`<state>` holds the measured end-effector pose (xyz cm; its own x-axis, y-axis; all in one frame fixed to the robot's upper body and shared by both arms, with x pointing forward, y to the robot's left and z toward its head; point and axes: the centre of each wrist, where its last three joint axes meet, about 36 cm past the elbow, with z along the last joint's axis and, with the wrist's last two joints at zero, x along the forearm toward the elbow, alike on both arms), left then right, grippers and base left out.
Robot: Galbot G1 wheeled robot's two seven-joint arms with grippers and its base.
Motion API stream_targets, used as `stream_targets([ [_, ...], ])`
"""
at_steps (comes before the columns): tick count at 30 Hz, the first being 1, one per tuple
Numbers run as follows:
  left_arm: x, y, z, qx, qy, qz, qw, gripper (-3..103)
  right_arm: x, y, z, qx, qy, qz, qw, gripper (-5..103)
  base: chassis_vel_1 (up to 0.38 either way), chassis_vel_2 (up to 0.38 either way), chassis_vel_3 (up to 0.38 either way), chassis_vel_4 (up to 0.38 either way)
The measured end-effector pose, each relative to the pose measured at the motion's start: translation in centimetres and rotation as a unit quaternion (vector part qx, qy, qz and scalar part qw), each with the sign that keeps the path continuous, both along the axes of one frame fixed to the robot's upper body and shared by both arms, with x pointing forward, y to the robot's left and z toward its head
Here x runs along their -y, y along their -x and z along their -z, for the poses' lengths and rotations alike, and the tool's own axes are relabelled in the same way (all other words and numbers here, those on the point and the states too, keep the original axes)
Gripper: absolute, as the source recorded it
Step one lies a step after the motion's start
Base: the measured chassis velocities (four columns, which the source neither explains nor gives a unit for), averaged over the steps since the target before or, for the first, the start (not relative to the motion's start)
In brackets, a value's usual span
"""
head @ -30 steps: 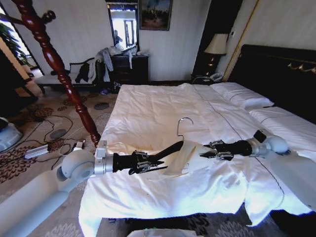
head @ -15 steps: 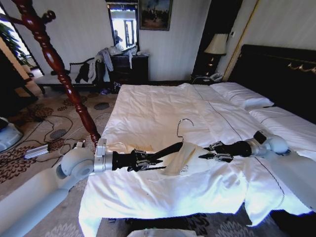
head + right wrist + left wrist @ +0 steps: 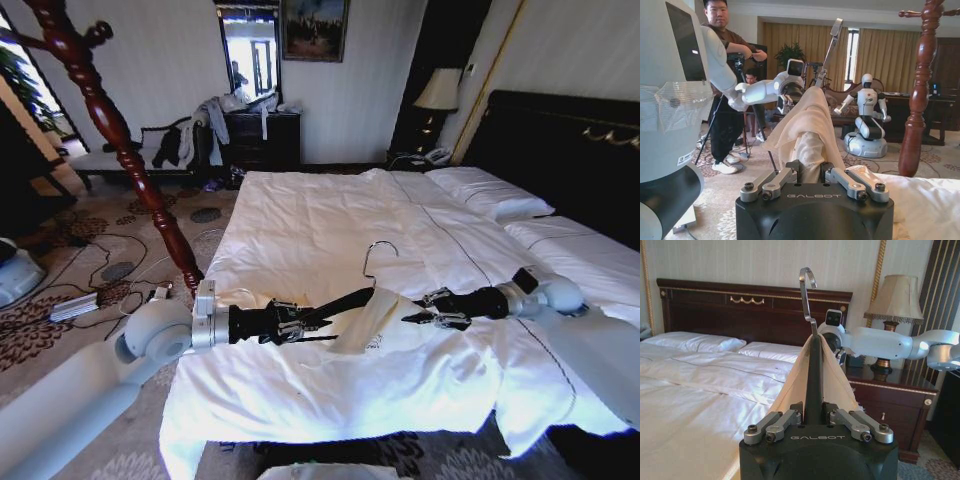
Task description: Pick up the clothes from the bed and hang them on the clothes hanger.
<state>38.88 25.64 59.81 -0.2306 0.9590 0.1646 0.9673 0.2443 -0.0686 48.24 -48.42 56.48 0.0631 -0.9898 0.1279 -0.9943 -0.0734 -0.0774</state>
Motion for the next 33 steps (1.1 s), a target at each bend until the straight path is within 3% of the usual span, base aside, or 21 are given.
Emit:
stream_targets([
  [9, -0.04, 0.22, 0.24, 0.007, 0.005, -0.009, 0.9999, 18, 1.16, -0.21, -0.11, 0.004, -0.01, 0.014, 1.0, 19, 0.0, 0.0, 0.0, 0.0],
  [24, -0.11, 0.28, 0.24, 0.008, 0.004, -0.012, 0.9999, 15, 0.54, 0.3, 0.35, 0.001, -0.01, 0.008, 1.0, 19, 0.0, 0.0, 0.0, 0.0],
  [27, -0.12, 0.27, 0.27, 0.009, 0.004, -0.02, 0.9998, 23, 0.34, 0.32, 0.43, 0.001, -0.012, 0.004, 1.0, 18, 0.0, 0.0, 0.0, 0.0],
  [30, -0.13, 0.28, 0.35, 0.01, 0.005, -0.022, 0.9997, 39, 0.29, 0.31, 0.49, 0.0, -0.012, 0.003, 1.0, 16, 0.0, 0.0, 0.0, 0.0],
  [33, -0.13, 0.25, 0.41, 0.009, 0.006, -0.023, 0.9997, 44, 0.28, 0.31, 0.54, 0.0, -0.012, 0.003, 1.0, 16, 0.0, 0.0, 0.0, 0.0],
])
